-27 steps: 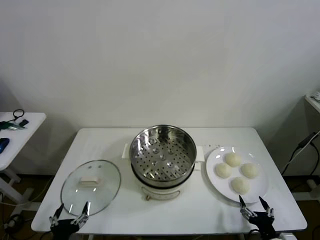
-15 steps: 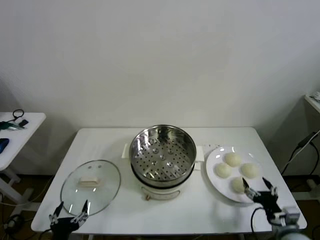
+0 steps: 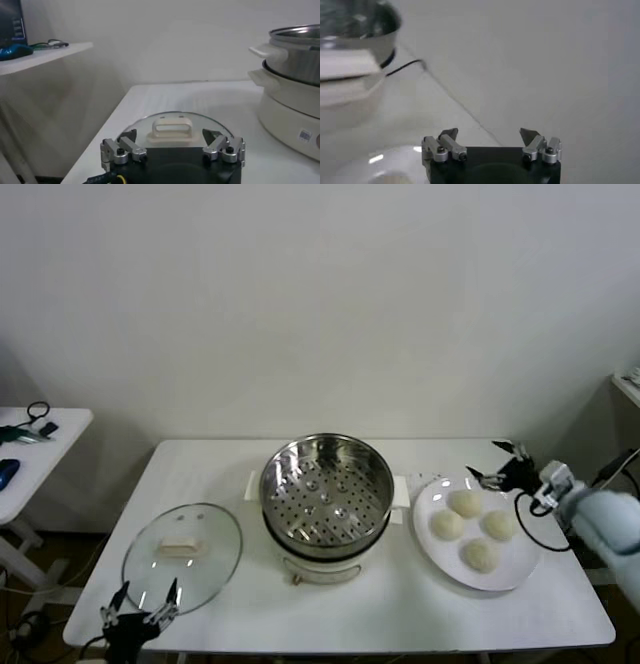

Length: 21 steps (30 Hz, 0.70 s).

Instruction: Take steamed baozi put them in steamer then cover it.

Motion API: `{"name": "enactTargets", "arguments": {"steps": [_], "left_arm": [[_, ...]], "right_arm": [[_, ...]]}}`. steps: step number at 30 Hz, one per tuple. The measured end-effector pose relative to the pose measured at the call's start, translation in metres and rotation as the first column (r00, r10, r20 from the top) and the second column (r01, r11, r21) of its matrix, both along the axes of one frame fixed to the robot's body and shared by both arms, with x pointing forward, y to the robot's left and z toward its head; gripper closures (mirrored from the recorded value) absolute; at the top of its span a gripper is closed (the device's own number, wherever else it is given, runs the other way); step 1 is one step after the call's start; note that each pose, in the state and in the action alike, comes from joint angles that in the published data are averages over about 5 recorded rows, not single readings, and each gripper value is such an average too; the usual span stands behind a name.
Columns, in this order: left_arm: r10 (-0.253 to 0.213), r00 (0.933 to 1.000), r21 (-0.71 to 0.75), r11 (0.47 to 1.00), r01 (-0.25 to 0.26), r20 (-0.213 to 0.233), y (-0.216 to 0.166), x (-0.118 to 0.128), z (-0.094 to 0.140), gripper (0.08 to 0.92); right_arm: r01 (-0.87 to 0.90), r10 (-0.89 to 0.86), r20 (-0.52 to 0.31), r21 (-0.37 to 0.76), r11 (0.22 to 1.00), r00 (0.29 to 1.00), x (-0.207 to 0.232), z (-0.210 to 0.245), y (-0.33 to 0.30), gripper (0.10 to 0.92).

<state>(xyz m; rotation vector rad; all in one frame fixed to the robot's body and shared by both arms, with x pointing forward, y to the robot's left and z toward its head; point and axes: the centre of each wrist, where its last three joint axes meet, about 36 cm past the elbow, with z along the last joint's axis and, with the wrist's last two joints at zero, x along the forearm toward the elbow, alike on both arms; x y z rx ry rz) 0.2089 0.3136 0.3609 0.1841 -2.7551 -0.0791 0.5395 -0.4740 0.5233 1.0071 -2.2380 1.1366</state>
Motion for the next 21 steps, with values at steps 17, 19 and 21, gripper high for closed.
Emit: {"name": "enactTargets", "arguments": {"steps": [17, 19, 21], "left_arm": [[-0.025, 0.9997, 0.006, 1.000, 0.025, -0.003, -0.005, 0.000, -0.004, 0.177], [-0.027, 0.9996, 0.005, 1.000, 0.027, -0.002, -0.006, 0.000, -0.004, 0.177], [-0.028, 0.9996, 0.004, 1.000, 0.028, 0.000, -0.006, 0.001, -0.004, 0.177]], "right_arm": [[-0.338, 0.168, -0.466, -0.310, 0.888, 0.869, 0.083, 0.023, 0.000, 0.200], [-0.342, 0.158, -0.482, -0.322, 0.883, 0.861, 0.092, 0.022, 0.005, 0.200], [-0.345, 0.148, -0.494, -0.335, 0.877, 0.857, 0.100, 0.019, 0.011, 0.200]]}}
